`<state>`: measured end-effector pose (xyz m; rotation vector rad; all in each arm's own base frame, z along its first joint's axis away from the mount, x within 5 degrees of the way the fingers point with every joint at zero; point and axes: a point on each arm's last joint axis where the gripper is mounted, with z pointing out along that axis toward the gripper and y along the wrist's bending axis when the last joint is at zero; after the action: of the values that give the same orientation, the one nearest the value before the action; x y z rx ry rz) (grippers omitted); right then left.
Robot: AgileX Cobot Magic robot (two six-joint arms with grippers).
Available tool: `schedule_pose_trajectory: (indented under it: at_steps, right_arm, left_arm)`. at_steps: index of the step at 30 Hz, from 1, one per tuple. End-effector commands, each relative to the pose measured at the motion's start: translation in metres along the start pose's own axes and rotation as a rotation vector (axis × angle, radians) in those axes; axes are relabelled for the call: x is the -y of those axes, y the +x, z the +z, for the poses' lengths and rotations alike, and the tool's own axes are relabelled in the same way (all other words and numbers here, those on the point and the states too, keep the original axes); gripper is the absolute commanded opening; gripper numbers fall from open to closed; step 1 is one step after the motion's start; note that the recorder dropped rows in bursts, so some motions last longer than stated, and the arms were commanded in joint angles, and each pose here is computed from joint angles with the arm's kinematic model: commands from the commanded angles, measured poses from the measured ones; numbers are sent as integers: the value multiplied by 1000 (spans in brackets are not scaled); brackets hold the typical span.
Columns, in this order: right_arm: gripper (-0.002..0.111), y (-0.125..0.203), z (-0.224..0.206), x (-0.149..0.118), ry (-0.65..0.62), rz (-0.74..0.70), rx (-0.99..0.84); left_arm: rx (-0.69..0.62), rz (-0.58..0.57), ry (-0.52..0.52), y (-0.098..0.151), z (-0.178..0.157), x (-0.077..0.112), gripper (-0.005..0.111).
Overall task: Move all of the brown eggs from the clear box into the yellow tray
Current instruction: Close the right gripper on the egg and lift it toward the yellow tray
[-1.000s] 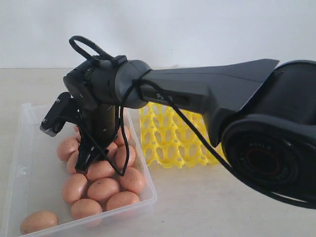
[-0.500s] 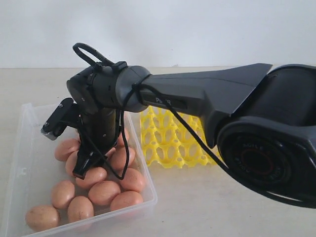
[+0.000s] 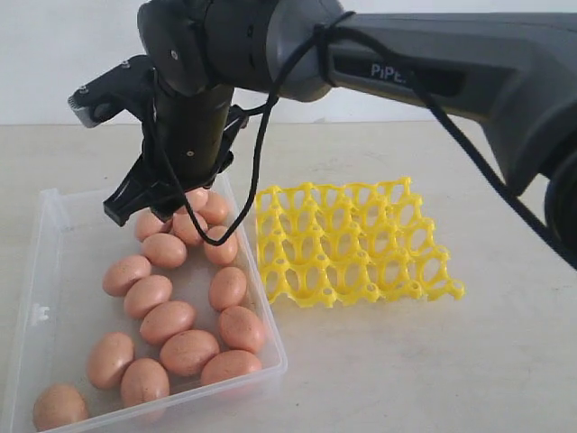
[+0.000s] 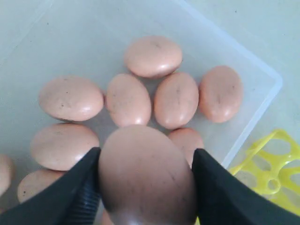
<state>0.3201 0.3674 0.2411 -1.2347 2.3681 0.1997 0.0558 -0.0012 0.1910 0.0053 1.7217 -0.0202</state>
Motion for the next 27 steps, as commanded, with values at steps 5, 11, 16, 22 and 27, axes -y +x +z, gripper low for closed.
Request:
schedule_pose_trajectory:
  at_steps: [5, 11, 16, 22, 27]
  right_arm:
    - [0, -2, -4, -15, -187, 206, 7]
    - [0, 3, 14, -17, -198, 268, -41]
    - [0, 6, 29, -17, -186, 320, -60]
    - [0, 1, 25, 5, -37, 354, 21]
    - [0, -1, 15, 30, 80, 330, 67]
  left_arm:
    - [7, -4, 7, -1, 0, 0, -4]
    - [7, -4, 7, -1, 0, 0, -4]
    - [7, -4, 7, -1, 0, 0, -4]
    - [7, -4, 7, -1, 0, 0, -4]
    - [7, -4, 7, -1, 0, 0, -4]
